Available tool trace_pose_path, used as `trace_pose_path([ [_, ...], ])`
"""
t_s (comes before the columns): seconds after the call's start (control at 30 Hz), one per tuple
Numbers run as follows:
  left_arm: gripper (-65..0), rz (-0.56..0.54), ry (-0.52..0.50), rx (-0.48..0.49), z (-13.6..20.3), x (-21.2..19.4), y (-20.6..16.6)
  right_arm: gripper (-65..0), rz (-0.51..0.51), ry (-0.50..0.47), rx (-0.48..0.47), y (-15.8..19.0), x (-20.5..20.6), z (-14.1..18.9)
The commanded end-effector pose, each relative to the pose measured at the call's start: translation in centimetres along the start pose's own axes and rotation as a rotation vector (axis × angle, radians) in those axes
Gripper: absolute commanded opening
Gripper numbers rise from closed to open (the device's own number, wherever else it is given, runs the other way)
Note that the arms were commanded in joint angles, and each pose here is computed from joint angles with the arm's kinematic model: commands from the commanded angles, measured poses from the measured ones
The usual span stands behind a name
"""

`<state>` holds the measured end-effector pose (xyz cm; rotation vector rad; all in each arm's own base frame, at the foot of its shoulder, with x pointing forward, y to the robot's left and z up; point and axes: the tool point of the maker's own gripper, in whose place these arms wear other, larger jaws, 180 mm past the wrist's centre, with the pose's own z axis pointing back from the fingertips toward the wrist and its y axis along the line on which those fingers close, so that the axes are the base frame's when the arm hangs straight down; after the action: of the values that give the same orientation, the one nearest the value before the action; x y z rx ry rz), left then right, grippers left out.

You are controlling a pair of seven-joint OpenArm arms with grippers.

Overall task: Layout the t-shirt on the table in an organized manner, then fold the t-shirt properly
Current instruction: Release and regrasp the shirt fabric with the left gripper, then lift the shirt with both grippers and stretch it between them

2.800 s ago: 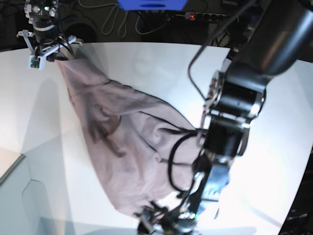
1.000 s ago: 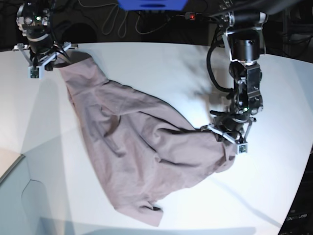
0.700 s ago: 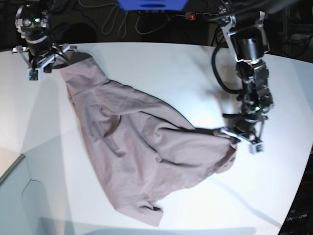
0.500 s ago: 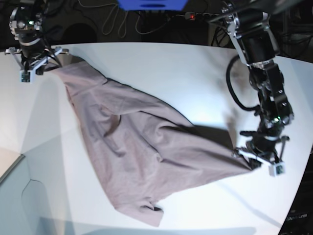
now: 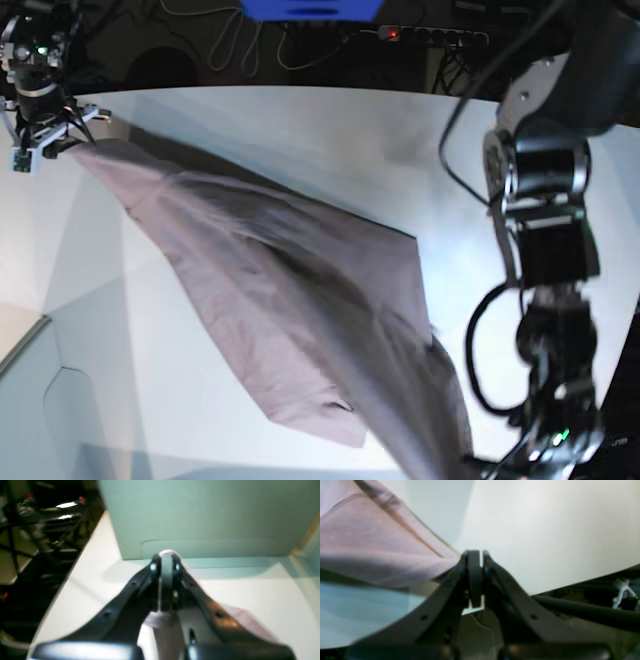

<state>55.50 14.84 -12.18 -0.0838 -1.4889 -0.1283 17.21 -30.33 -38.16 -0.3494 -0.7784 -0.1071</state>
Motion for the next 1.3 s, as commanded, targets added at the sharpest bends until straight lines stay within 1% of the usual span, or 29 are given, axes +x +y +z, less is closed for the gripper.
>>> trace_pose_path([
  [0.0, -64.8, -0.005, -0.087, -0.011, -1.0, 3.7, -0.3, -65.0, 0.017, -0.040, 0.008, -0.1, 1.0, 0.4],
  [0.1, -64.6, 0.006, -0.060, -0.086, -4.6, 2.8, -3.8, -65.0, 0.005, -0.038, 0.011, 0.2, 0.9, 0.6],
  [0.17, -64.2, -0.001, 0.003, -0.122, -6.2, 1.2, -5.6, -65.0, -0.002, -0.037, 0.013, 0.4, 0.9, 0.6],
  [0.2, -62.9, -0.008, 0.031, -0.134, -6.7, 0.5, -6.2, -65.0, -0.006, -0.035, 0.014, 0.5, 0.8, 0.6],
  [0.23, -61.1, -0.013, 0.057, -0.144, -7.0, -0.3, -6.7, -65.0, -0.009, -0.034, 0.015, 0.6, 0.7, 0.6],
  [0.3, -54.4, -0.017, 0.107, -0.150, -7.3, -2.2, -6.9, -65.0, -0.009, -0.034, 0.015, 0.6, 0.7, 0.6],
  [0.37, -47.0, -0.013, 0.130, -0.152, -7.3, -3.2, -7.1, -65.0, -0.009, -0.034, 0.016, 0.7, 0.7, 0.6],
  [0.43, -41.9, 0.000, 0.149, -0.159, -7.0, -4.5, -7.6, -65.0, -0.009, -0.036, 0.018, 0.7, 0.8, 0.6],
  [0.53, -41.4, 0.006, 0.174, -0.157, -6.2, -6.8, -7.5, -65.0, -0.010, -0.041, 0.019, 0.8, 1.0, 0.5],
  [0.63, -41.5, -0.001, 0.216, -0.132, -4.4, -10.6, -5.8, -65.0, -0.011, -0.044, 0.021, 0.9, 1.1, 0.5],
  [0.73, -41.5, 0.004, 0.286, -0.124, -1.6, -16.1, -5.4, -65.0, -0.008, -0.045, 0.020, 0.8, 1.2, 0.5],
  [0.8, -41.5, 0.042, 0.341, -0.101, 1.0, -20.2, -4.7, -65.0, -0.007, -0.045, 0.019, 0.8, 1.2, 0.5],
  [0.87, -41.3, 0.094, 0.373, -0.064, 3.4, -23.1, -3.8, -65.0, -0.004, -0.046, 0.019, 0.7, 1.2, 0.5],
  [0.9, -41.2, 0.116, 0.409, -0.043, 5.0, -24.9, -3.2, -65.0, -0.004, -0.046, 0.019, 0.7, 1.2, 0.5],
  [0.93, -41.2, 0.133, 0.436, -0.032, 6.0, -26.0, -3.0, -65.0, -0.004, -0.046, 0.020, 0.7, 1.3, 0.5],
  [1.0, -40.2, 0.183, 0.504, -0.023, 8.2, -28.3, -3.9, -65.0, -0.004, -0.046, 0.020, 0.7, 1.3, 0.5],
  [1.07, -34.3, 0.232, 0.551, -0.006, 9.8, -29.9, -4.2, -65.0, -0.004, -0.046, 0.020, 0.7, 1.3, 0.5],
  [1.13, -28.7, 0.276, 0.576, 0.003, 10.9, -31.0, -4.9, -65.0, -0.004, -0.046, 0.020, 0.7, 1.3, 0.5],
  [1.27, -29.1, 0.324, 0.602, -0.006, 11.8, -32.2, -6.7, -65.0, -0.002, -0.039, 0.021, 0.7, 1.0, 0.5],
])
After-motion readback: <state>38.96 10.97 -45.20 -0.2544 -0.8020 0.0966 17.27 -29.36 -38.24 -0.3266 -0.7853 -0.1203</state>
